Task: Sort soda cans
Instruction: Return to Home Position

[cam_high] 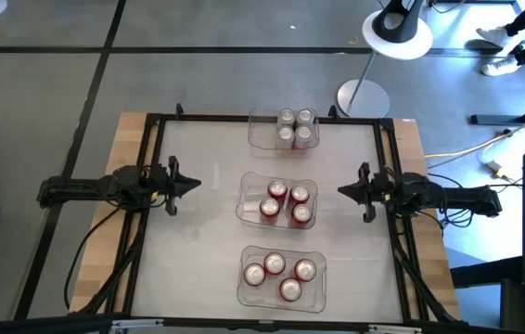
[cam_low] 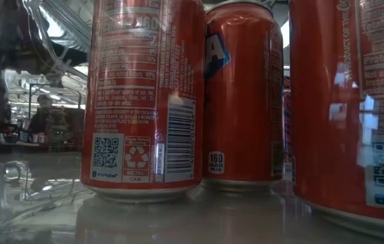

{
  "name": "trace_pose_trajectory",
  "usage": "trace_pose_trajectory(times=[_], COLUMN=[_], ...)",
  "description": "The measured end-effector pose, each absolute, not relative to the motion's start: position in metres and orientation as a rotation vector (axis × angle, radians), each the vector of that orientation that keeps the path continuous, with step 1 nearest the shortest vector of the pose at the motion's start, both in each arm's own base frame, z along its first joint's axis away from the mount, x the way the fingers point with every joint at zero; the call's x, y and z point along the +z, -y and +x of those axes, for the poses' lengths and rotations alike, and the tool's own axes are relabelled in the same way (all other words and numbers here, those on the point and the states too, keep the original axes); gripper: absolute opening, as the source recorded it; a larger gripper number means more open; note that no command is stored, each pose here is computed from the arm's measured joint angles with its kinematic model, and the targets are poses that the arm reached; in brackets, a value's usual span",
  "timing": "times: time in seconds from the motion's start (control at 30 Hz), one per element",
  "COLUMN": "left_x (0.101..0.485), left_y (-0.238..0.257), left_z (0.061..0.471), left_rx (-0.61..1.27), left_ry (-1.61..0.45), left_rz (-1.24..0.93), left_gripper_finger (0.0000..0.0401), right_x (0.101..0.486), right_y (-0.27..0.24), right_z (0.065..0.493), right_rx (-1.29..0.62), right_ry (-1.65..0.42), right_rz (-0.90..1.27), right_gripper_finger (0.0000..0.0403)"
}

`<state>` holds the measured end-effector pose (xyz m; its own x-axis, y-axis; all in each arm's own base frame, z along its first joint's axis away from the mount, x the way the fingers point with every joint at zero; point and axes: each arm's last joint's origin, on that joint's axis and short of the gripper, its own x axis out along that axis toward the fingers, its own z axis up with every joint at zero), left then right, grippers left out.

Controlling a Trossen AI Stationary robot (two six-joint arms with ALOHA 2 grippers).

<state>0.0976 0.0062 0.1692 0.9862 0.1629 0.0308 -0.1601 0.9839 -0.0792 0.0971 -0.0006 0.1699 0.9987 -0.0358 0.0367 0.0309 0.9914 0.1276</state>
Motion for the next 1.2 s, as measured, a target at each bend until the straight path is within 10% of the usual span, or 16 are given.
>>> trace_pose_trajectory(times=[1.2], left_x=[0.1689], left_y=[-0.0062], left_z=[0.0976], left_rx=[0.162], left_ry=[0.035], left_rz=[-0.08], left_gripper_finger=[0.0004], right_x=[0.1667], right_y=[-0.0009], right_z=[0.0979], right_rx=[0.015], right_ry=[0.01], right_rz=[0.126], right_gripper_finger=[0.0001])
